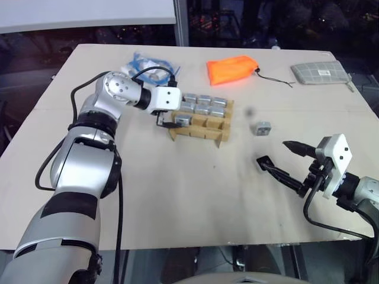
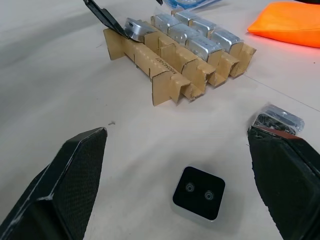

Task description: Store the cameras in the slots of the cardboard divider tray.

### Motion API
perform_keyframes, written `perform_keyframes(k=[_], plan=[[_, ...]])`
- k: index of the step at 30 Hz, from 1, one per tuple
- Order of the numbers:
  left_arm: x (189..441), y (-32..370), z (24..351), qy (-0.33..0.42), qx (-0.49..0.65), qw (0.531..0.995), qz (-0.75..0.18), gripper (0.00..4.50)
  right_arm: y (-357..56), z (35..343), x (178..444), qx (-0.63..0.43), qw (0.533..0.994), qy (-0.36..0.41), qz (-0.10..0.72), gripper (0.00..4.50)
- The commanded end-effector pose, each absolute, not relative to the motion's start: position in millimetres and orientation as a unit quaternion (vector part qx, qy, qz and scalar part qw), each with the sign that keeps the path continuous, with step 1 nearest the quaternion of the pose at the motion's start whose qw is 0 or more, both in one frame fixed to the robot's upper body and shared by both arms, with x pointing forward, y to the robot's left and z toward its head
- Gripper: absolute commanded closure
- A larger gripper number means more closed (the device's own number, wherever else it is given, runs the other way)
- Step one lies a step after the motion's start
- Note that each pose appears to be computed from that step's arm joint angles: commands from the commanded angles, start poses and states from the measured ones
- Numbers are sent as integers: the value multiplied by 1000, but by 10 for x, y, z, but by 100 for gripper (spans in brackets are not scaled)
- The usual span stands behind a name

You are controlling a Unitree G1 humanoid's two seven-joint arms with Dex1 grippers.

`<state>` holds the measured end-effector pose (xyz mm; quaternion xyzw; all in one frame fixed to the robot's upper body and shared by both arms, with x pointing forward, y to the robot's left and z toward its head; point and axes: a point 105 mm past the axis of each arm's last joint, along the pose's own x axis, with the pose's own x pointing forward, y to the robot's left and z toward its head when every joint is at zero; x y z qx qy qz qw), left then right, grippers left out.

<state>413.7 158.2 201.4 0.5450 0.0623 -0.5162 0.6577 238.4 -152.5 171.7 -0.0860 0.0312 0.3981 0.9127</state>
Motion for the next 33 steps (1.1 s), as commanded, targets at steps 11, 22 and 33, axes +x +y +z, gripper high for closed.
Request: perform_keyframes(k=[11, 22, 33], plan=[[4113, 1524, 2025, 43, 541, 656, -525, 372, -1511, 1824, 2372, -95, 910, 13, 404, 0], [4116, 1474, 2176, 33, 512, 674, -532, 373, -1503, 1833, 2397, -95, 908, 11, 408, 0], [4027, 1492, 2276, 106, 459, 664, -580, 373, -1484, 1831, 2403, -96, 906, 11, 412, 0]])
